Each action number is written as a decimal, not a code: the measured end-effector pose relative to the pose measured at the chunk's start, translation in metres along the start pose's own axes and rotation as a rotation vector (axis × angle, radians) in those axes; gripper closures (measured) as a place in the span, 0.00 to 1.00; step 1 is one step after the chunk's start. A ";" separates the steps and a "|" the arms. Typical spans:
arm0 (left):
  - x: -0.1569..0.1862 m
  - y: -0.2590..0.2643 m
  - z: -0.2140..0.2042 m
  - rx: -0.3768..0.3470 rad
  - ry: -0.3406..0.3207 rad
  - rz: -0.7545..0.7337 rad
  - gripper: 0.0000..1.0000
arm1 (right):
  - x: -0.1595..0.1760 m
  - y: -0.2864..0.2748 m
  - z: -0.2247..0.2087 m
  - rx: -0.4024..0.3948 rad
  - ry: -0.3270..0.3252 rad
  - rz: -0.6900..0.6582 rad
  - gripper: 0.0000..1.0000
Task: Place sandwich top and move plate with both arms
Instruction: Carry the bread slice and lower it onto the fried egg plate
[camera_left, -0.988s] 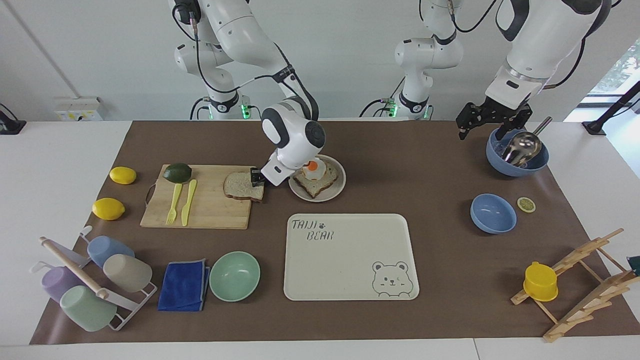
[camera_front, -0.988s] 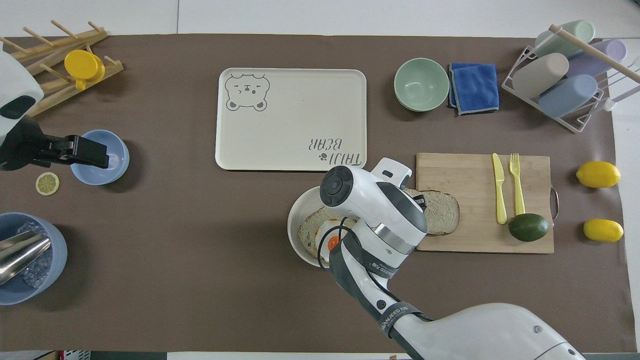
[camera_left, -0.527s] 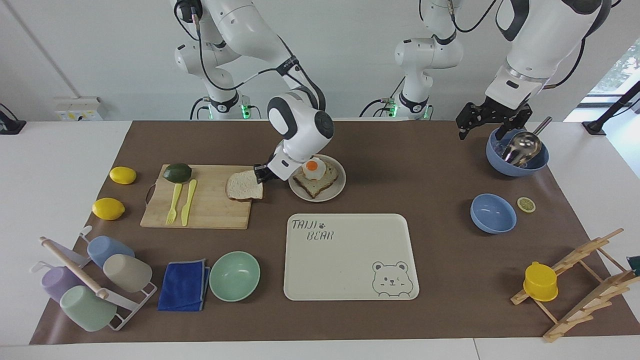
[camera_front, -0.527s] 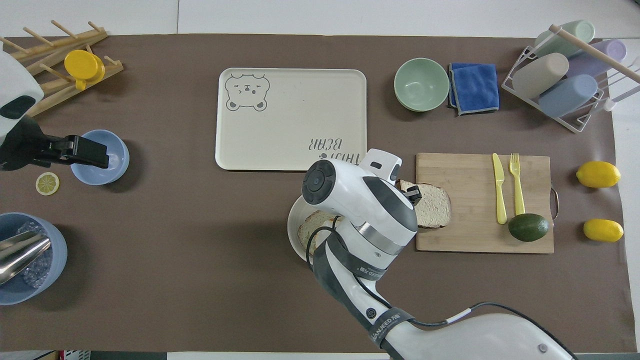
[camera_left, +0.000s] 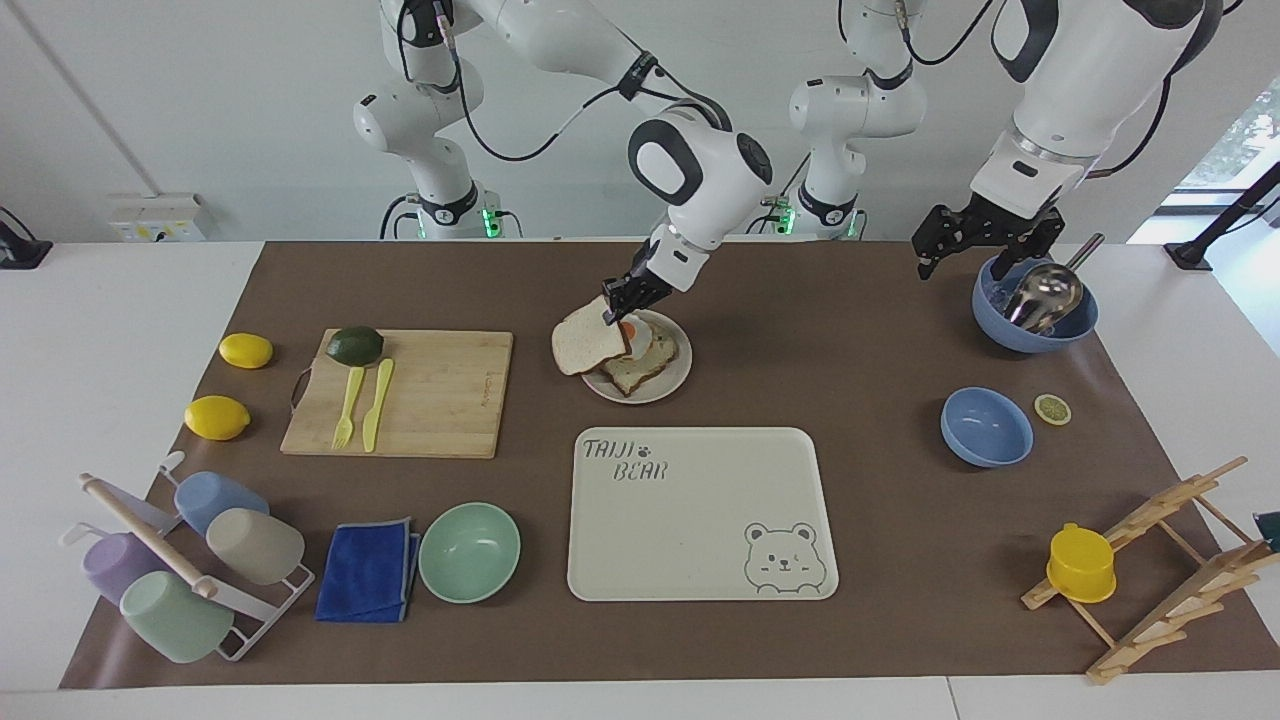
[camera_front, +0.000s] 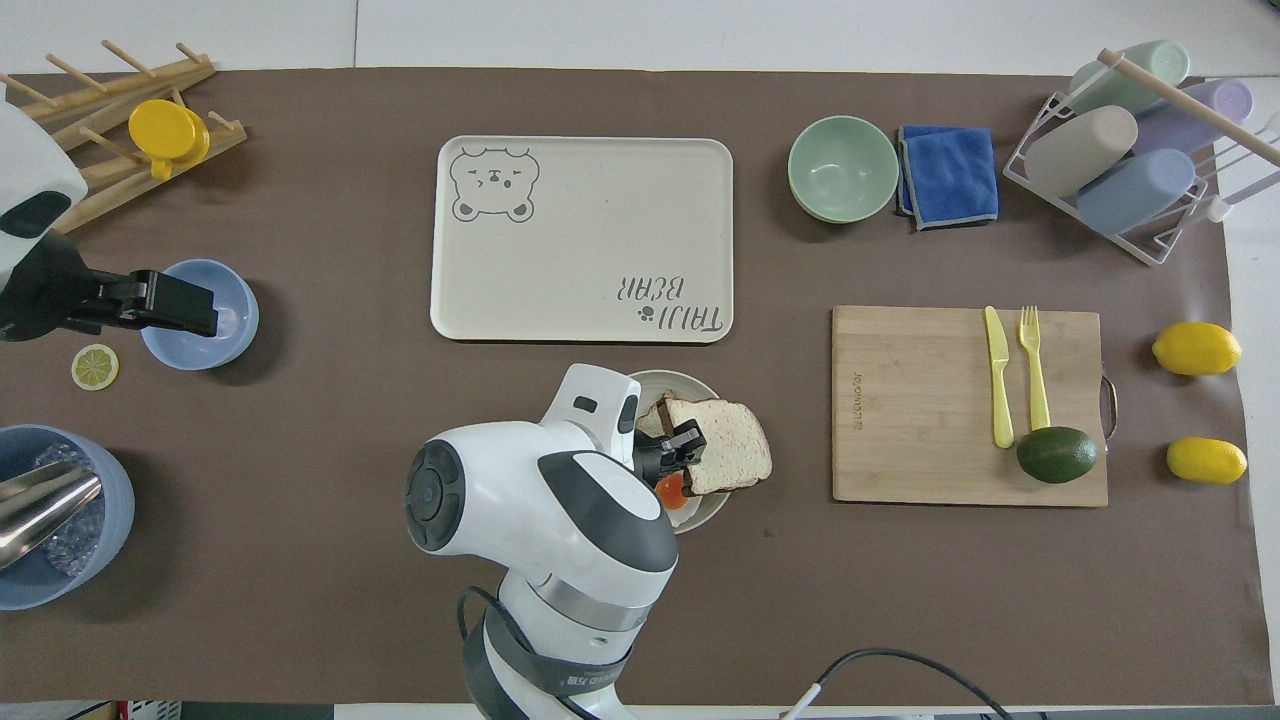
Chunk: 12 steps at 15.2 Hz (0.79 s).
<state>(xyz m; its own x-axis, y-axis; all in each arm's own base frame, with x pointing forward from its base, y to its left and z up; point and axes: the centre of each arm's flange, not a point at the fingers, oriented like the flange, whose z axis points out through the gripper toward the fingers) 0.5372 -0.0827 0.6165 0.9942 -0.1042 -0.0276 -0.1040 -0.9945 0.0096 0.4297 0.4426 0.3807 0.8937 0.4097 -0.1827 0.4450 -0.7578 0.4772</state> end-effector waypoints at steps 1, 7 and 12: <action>0.000 0.000 0.000 0.000 0.000 0.000 0.00 | 0.000 -0.007 -0.003 0.010 0.020 -0.001 0.92; 0.000 0.000 0.000 0.000 0.000 0.000 0.00 | 0.014 -0.030 -0.002 0.146 0.085 0.083 0.92; 0.000 0.000 0.000 0.000 0.000 0.000 0.00 | 0.018 -0.038 0.007 0.218 0.093 0.161 0.55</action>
<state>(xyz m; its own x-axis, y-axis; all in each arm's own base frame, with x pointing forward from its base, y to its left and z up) 0.5372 -0.0827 0.6165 0.9942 -0.1042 -0.0276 -0.1040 -0.9945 0.0096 0.4295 0.4754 0.3536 0.9493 0.3124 -0.0353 0.3086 -0.9040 0.2959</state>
